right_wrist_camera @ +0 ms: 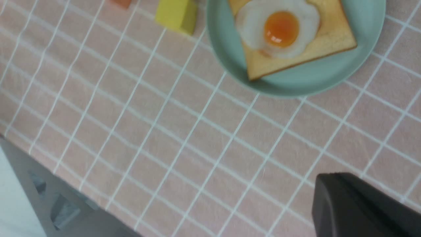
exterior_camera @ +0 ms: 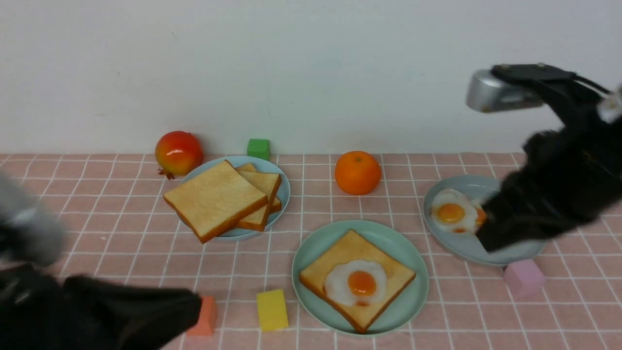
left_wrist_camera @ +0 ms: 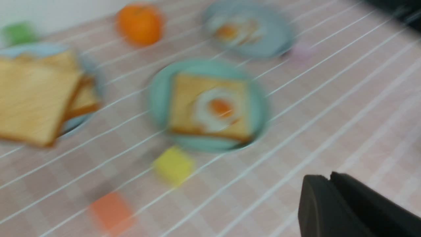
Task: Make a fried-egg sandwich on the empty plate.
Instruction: Use the left arm to grab a slice of bread
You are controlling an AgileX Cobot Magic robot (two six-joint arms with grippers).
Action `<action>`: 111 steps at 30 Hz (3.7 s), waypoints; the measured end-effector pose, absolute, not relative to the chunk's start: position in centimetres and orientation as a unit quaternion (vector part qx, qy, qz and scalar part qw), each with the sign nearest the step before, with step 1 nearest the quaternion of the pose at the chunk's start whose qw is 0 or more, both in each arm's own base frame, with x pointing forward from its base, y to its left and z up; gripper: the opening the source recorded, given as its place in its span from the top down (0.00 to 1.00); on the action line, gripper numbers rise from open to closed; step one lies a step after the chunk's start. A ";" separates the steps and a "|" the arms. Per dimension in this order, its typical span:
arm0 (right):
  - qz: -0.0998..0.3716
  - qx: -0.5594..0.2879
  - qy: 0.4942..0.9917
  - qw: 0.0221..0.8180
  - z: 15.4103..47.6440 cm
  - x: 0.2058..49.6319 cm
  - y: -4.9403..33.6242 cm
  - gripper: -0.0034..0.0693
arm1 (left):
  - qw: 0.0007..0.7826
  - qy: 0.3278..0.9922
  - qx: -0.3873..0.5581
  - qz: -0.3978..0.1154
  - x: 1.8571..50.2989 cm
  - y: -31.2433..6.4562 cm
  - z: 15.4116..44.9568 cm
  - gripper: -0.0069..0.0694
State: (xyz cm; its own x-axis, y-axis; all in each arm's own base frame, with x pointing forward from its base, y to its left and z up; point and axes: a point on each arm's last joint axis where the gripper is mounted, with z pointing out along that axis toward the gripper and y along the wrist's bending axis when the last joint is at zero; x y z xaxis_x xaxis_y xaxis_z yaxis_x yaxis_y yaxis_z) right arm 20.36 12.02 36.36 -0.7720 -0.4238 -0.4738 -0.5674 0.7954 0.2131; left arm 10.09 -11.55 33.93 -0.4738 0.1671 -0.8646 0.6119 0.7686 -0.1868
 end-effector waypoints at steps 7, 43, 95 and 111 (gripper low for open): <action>0.165 -0.308 0.895 0.277 38.7 13.3 10.6 0.95 | 0.426 0.880 0.189 -0.094 17.7 -14.9 33.1 0.88; 0.209 -0.314 0.876 0.301 37.2 8.5 8.4 0.95 | 0.346 0.879 0.302 0.130 34.9 -17.5 18.2 0.32; 0.227 -0.313 0.875 0.293 37.3 8.3 8.6 0.94 | 0.359 0.867 0.300 0.171 36.2 -17.6 15.8 0.68; 0.231 -0.312 0.874 0.292 37.3 8.2 8.7 0.93 | 0.369 0.873 0.271 0.167 35.9 -17.2 17.5 0.77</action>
